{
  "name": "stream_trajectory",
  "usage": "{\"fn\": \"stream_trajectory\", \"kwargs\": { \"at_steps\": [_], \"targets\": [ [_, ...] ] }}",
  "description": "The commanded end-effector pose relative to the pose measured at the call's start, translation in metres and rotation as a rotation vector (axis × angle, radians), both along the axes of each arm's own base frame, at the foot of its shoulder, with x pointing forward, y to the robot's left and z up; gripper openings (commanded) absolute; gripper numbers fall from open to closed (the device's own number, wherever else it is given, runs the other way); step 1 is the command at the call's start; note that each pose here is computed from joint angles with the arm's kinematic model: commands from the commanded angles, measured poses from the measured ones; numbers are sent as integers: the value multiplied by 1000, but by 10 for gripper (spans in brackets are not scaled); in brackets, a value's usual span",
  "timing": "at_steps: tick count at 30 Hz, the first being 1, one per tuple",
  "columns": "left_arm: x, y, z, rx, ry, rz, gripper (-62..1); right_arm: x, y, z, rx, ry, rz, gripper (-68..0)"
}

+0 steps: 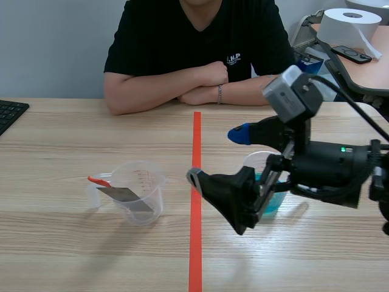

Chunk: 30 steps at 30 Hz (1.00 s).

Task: Do the redox reaction experiment.
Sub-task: 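Return to the home posture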

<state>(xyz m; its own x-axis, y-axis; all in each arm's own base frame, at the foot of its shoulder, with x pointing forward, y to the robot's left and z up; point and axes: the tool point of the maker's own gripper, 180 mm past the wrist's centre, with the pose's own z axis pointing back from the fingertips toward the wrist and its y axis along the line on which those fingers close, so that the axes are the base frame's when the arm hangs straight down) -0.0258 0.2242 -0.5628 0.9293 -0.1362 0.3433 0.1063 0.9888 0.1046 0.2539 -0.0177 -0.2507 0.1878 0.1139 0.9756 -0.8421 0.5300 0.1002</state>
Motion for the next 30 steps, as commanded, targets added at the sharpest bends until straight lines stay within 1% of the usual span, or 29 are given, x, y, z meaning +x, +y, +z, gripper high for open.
{"fn": "stream_trajectory", "kwargs": {
  "at_steps": [1,3,5,8,12,15,19,23,28,30],
  "targets": [
    [0,-1,2,-4,-8,-1,-582,-2,-1,22,20,-64,-5,4],
    [0,-1,2,-4,-8,-1,-582,-10,-10,26,-10,-83,-25,4],
    [0,-1,2,-4,-8,-1,-582,-20,-18,29,-33,-88,-43,4],
    [0,-1,2,-4,-8,-1,-582,-38,-25,36,-40,-82,-62,4],
    [0,-1,2,-4,-8,-1,-582,-59,-31,44,-71,-89,-94,4],
    [0,-1,2,-3,-8,-1,-582,-72,-32,48,-88,-89,-93,4],
    [0,-1,2,-3,-8,-1,-582,-77,-34,49,-100,-81,-99,4],
    [0,-1,2,-3,-8,-1,-582,-75,-37,46,-126,-89,-110,4],
    [0,-1,2,-4,-8,-1,-582,-74,-38,46,-134,-93,-114,4],
    [0,-1,2,-4,-8,-1,-582,-75,-38,44,-143,-87,-114,4]
  ]
}}
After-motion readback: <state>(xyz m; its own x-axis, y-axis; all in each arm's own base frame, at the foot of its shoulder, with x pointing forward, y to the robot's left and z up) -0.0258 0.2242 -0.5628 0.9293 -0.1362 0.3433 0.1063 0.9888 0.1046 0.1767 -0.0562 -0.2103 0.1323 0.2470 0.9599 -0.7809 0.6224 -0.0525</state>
